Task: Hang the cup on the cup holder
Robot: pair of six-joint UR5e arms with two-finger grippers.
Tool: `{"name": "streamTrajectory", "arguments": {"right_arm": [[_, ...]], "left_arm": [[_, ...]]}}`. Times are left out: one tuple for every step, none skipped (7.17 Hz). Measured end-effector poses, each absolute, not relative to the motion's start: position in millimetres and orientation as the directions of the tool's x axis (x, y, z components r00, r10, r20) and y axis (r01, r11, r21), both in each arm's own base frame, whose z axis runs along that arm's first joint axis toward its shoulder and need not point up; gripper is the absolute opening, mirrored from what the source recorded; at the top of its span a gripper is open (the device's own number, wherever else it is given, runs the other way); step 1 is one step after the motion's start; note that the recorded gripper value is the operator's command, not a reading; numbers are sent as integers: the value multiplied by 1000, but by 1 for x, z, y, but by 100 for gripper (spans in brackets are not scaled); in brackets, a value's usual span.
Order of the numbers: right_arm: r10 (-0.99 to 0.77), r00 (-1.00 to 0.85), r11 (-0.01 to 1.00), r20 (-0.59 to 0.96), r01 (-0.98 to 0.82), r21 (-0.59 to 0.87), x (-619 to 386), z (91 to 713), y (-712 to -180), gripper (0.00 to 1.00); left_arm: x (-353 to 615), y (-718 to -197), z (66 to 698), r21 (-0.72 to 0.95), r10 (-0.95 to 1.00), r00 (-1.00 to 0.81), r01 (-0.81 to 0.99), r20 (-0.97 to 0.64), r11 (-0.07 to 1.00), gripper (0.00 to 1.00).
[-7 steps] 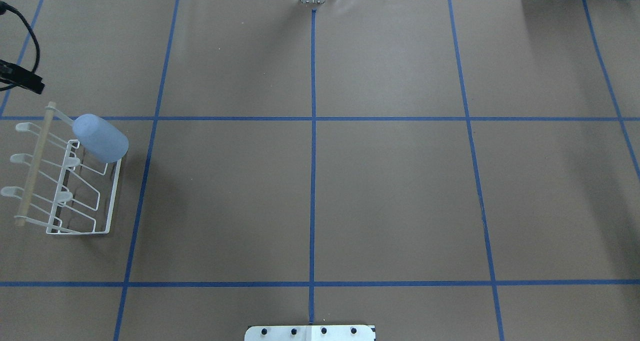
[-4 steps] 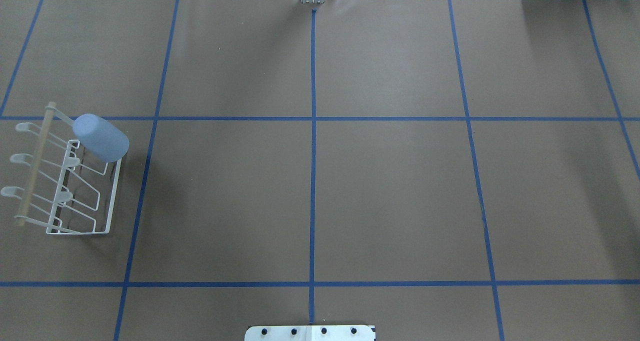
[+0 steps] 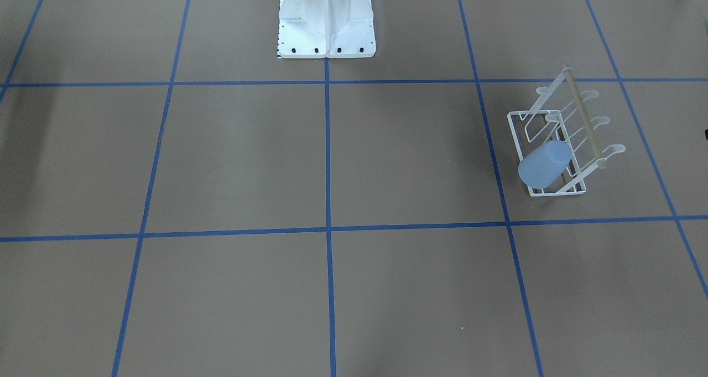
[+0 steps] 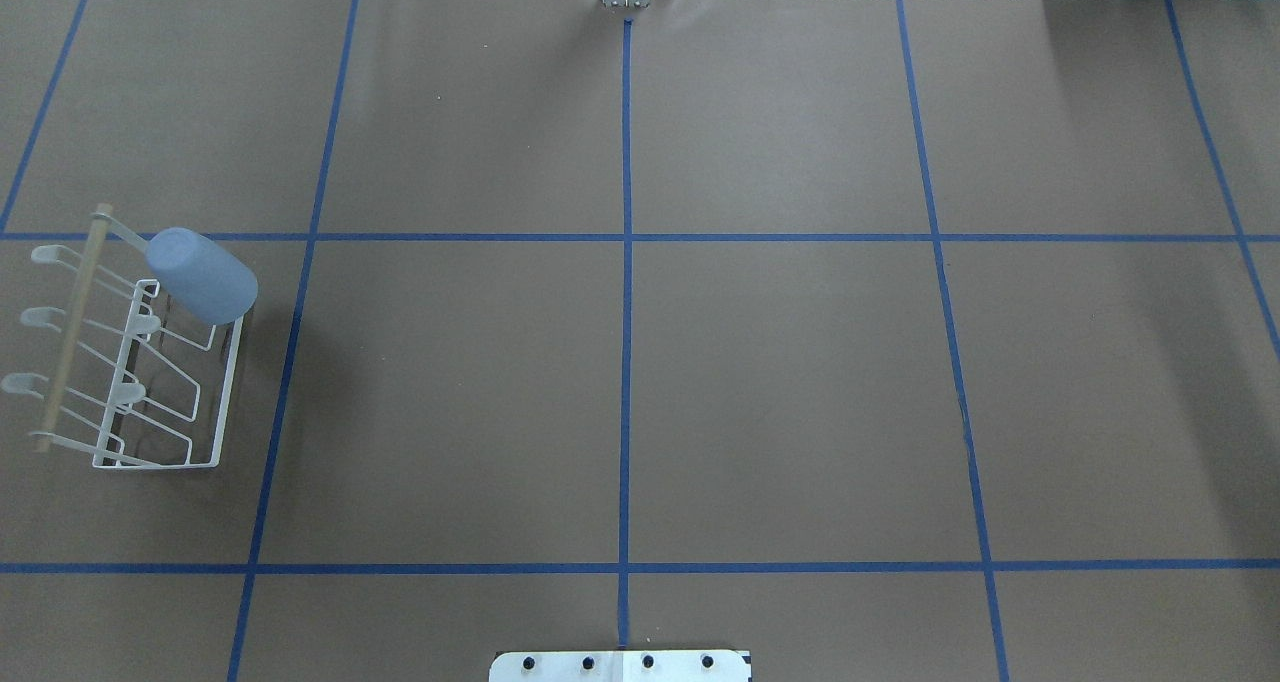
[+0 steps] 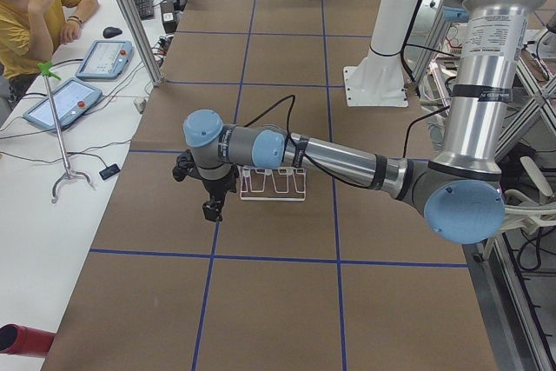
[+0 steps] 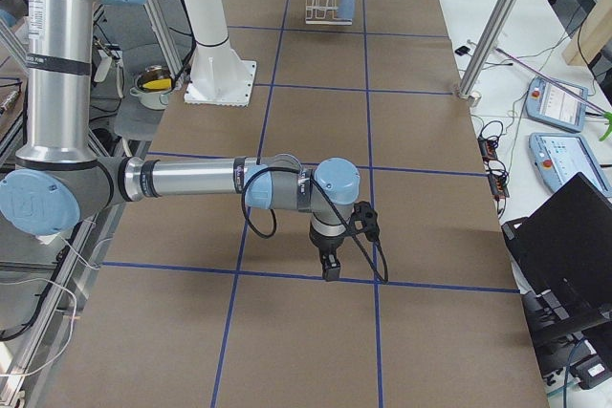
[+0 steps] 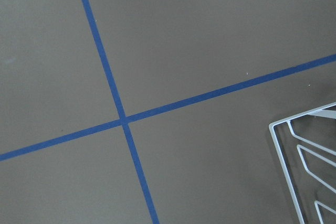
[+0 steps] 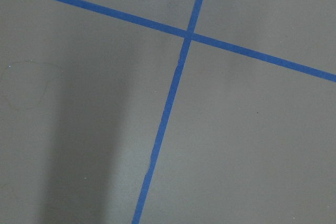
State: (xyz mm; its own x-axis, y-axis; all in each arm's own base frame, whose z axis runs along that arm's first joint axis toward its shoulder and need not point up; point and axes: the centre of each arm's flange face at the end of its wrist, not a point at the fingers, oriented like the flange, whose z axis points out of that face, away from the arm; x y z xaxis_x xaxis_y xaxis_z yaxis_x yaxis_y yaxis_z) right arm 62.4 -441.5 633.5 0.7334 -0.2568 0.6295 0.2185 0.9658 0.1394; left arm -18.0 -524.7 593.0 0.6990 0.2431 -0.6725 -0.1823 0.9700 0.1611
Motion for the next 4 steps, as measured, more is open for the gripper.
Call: {"name": "streamTrajectory", "arguments": {"right_arm": [[-253,733,967,632,215,138,62,634,-442,100],[-250,732,968,633,211,139,63,633,-442,100],[-246,733,969,634,205,138,63,632,-442,100],[-238,735,971,635,196,138,63,629,-442,100]], "left_arm": [[-31,-507,610,148,217,695,-158,-685,976,98],[-39,-491,618,139,196,686,-138,-701,981,98],[-43,-476,621,131,182,682,-126,-708,983,98],[-45,-462,621,130,179,683,-123,-708,984,98]]}}
